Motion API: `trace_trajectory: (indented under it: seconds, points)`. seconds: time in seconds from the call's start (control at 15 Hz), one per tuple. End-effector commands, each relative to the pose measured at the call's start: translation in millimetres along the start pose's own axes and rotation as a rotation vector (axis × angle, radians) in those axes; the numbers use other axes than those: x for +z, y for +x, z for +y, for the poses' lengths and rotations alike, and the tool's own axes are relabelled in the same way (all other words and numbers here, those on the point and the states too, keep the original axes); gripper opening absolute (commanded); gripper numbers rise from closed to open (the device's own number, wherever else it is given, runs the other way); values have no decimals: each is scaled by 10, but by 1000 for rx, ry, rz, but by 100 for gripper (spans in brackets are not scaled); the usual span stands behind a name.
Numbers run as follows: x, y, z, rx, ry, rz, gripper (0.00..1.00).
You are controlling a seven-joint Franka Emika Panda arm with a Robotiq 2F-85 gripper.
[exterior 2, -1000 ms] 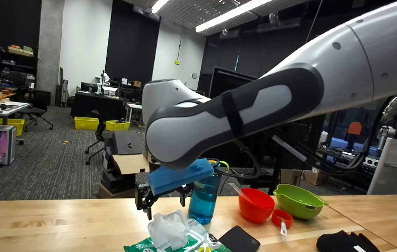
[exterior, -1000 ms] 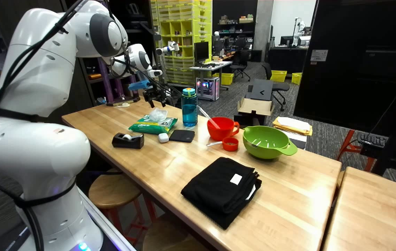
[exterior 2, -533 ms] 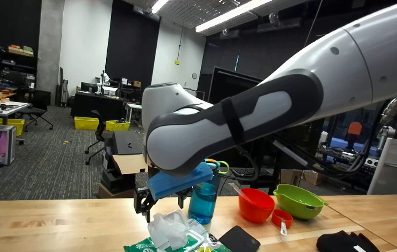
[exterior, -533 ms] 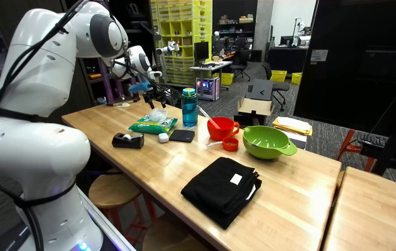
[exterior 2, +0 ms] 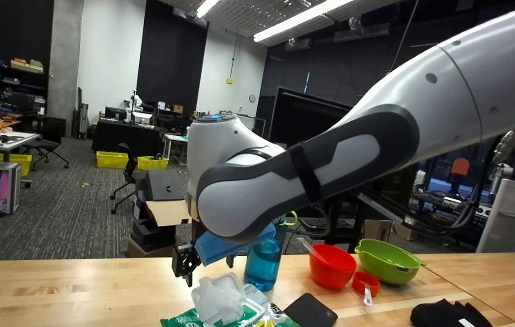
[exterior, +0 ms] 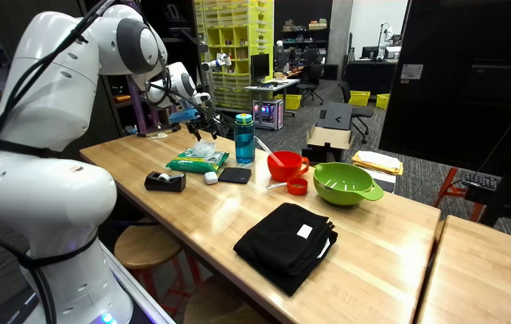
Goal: Close the pack of wipes
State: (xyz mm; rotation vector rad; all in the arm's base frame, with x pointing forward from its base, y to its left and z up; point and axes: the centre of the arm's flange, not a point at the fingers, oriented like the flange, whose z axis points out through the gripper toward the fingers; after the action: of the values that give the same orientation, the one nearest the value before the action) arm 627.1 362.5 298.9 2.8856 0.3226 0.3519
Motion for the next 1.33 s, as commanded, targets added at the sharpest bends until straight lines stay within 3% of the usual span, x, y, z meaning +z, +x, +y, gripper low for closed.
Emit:
trace_trajectory:
  seconds: [0.0, 1.27]
  points:
    - [30, -7, 49, -34, 0, 41, 100]
    - [96, -70, 39, -20, 39, -21, 100]
